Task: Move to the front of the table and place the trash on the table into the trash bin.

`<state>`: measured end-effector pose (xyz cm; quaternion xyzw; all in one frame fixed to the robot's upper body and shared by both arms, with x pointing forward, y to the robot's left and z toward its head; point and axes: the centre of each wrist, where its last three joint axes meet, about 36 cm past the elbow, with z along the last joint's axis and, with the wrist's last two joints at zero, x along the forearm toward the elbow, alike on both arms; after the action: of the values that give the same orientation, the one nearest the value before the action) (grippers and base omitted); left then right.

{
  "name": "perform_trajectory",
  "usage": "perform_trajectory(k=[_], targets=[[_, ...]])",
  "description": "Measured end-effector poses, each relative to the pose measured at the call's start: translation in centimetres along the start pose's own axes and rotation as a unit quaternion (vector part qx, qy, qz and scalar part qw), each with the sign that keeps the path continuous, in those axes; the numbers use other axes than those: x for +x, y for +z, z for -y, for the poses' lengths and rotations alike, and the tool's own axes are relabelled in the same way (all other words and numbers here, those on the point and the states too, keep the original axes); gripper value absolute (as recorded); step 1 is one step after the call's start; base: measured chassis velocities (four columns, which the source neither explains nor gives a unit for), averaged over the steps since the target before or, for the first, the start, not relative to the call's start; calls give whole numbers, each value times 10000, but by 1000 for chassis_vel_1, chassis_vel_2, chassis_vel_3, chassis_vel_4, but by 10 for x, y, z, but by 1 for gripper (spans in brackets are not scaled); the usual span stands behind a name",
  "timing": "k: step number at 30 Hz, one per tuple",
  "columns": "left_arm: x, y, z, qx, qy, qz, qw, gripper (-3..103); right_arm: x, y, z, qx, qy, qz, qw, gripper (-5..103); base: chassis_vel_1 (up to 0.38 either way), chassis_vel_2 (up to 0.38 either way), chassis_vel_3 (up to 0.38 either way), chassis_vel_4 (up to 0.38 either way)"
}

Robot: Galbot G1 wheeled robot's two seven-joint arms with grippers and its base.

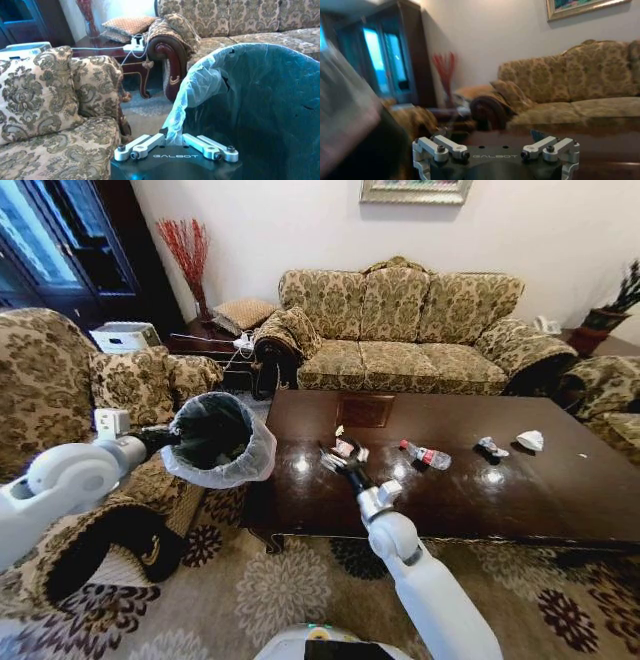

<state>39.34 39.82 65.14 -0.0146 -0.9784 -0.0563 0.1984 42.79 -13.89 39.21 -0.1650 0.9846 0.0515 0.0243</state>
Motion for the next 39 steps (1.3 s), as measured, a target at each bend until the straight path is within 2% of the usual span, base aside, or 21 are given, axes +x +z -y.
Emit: perform_trajectory(k=[1,2,4,7,9,15,16,17,20,28,31,33,36,37,39], targets=[[2,0,3,-2,48,19,10000,0,-9,14,1,189,79,9,9998,100,-67,-6,75,20],[2,0,3,-2,48,19,10000,0,-9,14,1,189,79,9,9998,100,-67,-6,75,20],[6,-1,7,18,112,67,9999,0,-29,44,4,359,321,-69,9988,100,-19,0,38,5],[9,1,10,46,152,72,9998,0,-44,61,3,327,516,-292,9977,100,-18,-5,9,2],[11,4,11,103,172,75,9998,0,-63,74,-3,133,647,-701,9954,100,-26,-9,7,3],[12,7,12,151,176,77,9997,0,-90,83,-11,-12,740,-967,9926,100,0,0,0,0],[12,7,11,163,174,69,9997,0,-118,88,-15,5,984,-1091,9892,100,0,0,0,0],[12,8,11,169,172,67,9997,0,-125,89,-15,11,1105,-1108,9877,100,0,0,0,0],[12,10,11,190,167,56,9997,0,-135,91,-13,58,1319,-1151,9845,100,0,0,0,0],[12,14,11,233,161,25,9996,0,-143,100,-3,108,1422,-1309,9811,102,0,0,0,0],[12,15,11,242,164,29,9996,0,-144,103,0,96,1403,-1323,9812,91,0,0,0,0],[12,15,11,243,164,30,9996,0,-144,103,0,97,1394,-1319,9814,91,0,0,0,0],[12,15,11,245,166,40,9996,0,-143,103,3,86,1369,-1308,9819,76,0,0,0,0],[12,15,11,245,166,40,9996,0,-143,103,3,86,1369,-1308,9819,76,0,0,0,0],[13,14,12,230,219,52,9995,0,-143,103,5,93,1348,-1303,9822,65,0,0,0,0]])
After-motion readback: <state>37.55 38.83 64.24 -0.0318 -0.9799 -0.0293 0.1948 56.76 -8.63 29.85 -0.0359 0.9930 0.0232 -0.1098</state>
